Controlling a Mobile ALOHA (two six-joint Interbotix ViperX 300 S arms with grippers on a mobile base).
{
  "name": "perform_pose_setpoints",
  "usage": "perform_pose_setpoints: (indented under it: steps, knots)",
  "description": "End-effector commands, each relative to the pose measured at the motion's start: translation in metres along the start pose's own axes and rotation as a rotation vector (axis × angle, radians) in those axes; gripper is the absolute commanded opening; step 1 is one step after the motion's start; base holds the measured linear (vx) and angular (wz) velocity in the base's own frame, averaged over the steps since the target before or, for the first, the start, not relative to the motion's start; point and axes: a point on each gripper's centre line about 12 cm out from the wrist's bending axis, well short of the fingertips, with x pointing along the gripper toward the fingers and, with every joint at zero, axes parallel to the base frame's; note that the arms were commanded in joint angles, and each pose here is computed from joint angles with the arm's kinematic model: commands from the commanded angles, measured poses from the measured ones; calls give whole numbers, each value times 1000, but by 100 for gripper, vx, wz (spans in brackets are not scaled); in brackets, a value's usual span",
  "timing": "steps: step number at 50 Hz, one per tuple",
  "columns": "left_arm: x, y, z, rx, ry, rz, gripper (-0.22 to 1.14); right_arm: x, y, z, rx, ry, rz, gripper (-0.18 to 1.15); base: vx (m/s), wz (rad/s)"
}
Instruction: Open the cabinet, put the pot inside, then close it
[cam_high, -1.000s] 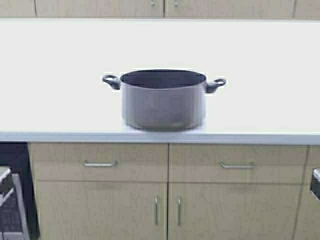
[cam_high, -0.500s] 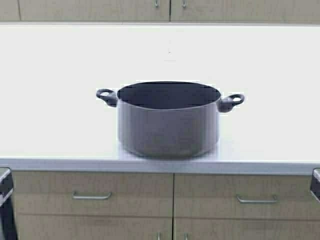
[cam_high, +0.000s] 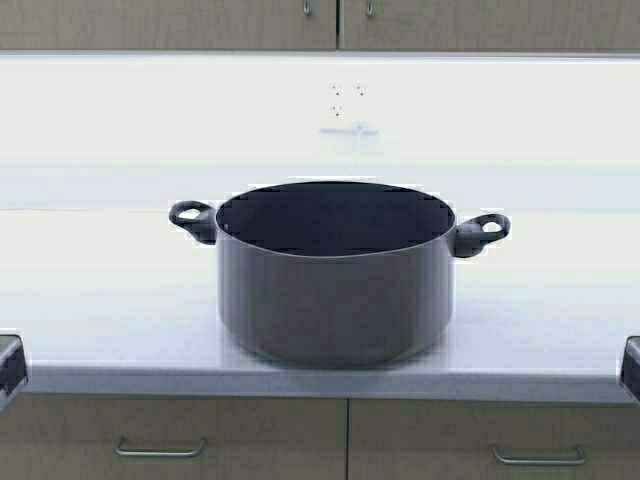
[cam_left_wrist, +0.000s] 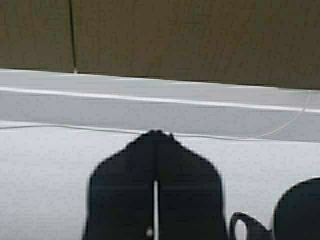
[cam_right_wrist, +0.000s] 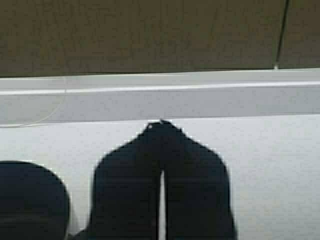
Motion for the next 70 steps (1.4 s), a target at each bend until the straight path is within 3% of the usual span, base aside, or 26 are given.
perform_pose_setpoints:
  steps: [1, 4, 6, 10, 13, 18, 30, 36, 47, 60, 70]
  knots:
    - [-4, -43, 6, 24, 33, -216, 68, 0, 29, 6, -8, 69, 137, 90, 13, 2]
    - [-9, -67, 5, 18, 79, -333, 100, -2, 47, 5, -17, 97, 225, 113, 11, 3]
    - [-12, -81, 7, 23, 89, -404, 111, -4, 60, 7, -25, 94, 285, 111, 9, 2]
    - [-12, -107, 10, 26, 92, -516, 102, -5, 82, 16, -26, 48, 385, 101, 9, 1]
    - [-5, -120, 7, 30, 105, -549, 98, -3, 96, 22, -21, 0, 440, 102, 7, 2]
    - [16, -135, 0, 34, 111, -558, 102, 10, 114, 26, -14, -43, 489, 104, 5, 2]
    - [76, -171, 0, -22, 20, -556, 101, 75, 157, 38, -33, -106, 513, 103, 1, 0]
    - [111, -187, 0, -66, -26, -515, 101, 112, 175, 48, -5, -124, 486, 103, 0, 0]
    - [169, -217, -10, -115, -118, -366, 101, 174, 192, 55, 61, -154, 350, 103, 0, 0]
    - [215, -234, -20, -169, -175, -223, 101, 201, 199, 44, 20, -200, 145, 103, 0, 0]
    - [233, -245, -33, -169, -171, -218, 101, 209, 204, 41, 6, -199, 133, 103, 1, 0]
